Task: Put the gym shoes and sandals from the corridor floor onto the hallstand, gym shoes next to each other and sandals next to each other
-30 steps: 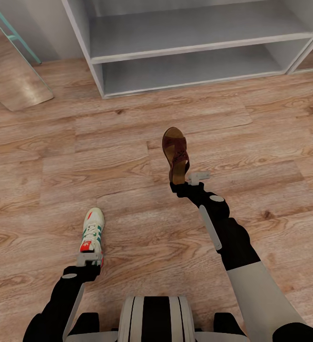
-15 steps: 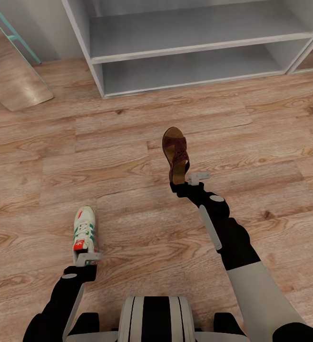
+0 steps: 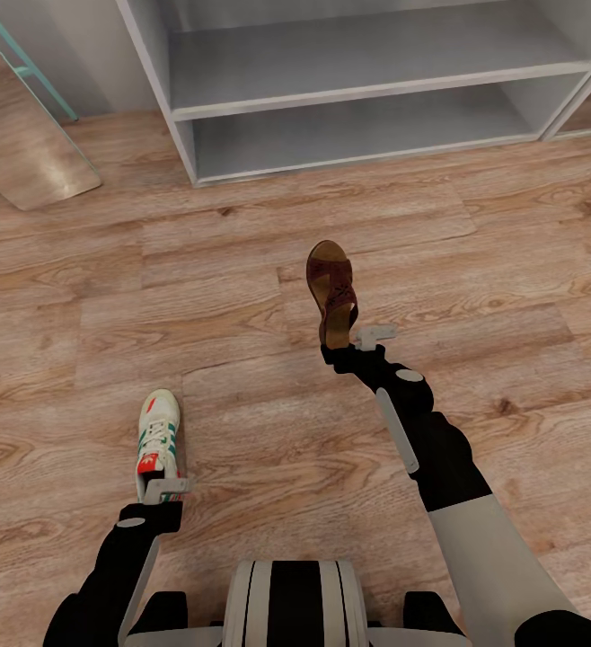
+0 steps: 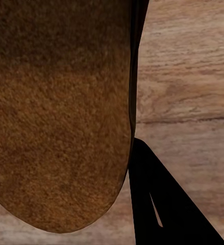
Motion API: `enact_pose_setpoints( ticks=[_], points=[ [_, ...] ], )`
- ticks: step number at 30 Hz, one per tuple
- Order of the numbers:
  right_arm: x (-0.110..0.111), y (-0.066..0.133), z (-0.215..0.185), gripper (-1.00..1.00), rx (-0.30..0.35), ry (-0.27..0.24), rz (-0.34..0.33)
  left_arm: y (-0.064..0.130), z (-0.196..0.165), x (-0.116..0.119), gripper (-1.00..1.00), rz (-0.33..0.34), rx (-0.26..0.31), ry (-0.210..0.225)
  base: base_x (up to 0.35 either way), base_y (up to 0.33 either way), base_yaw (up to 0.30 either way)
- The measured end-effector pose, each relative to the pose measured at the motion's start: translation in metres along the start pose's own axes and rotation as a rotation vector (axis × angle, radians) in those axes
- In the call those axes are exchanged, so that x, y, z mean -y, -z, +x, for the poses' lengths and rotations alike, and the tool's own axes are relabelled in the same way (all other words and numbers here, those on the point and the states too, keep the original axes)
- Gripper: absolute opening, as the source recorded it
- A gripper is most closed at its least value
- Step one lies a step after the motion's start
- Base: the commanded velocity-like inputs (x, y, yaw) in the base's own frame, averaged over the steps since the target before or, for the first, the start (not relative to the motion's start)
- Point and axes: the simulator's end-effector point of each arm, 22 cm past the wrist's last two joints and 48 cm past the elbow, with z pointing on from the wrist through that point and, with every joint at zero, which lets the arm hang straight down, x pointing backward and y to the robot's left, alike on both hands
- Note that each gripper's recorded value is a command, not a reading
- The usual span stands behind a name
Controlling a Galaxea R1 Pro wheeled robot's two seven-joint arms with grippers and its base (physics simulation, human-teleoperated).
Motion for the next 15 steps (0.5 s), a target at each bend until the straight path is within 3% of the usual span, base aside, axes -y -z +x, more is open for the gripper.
enact_pose_setpoints(
  ticks=[15],
  points=[
    [-0.0001,0.0001,-0.0003,-1.00,0.001,0.000,0.000,0.0001,-0.0001,-0.0001,-1.00,-0.001,0.000,-0.004,0.000,0.000,0.000]
  ],
)
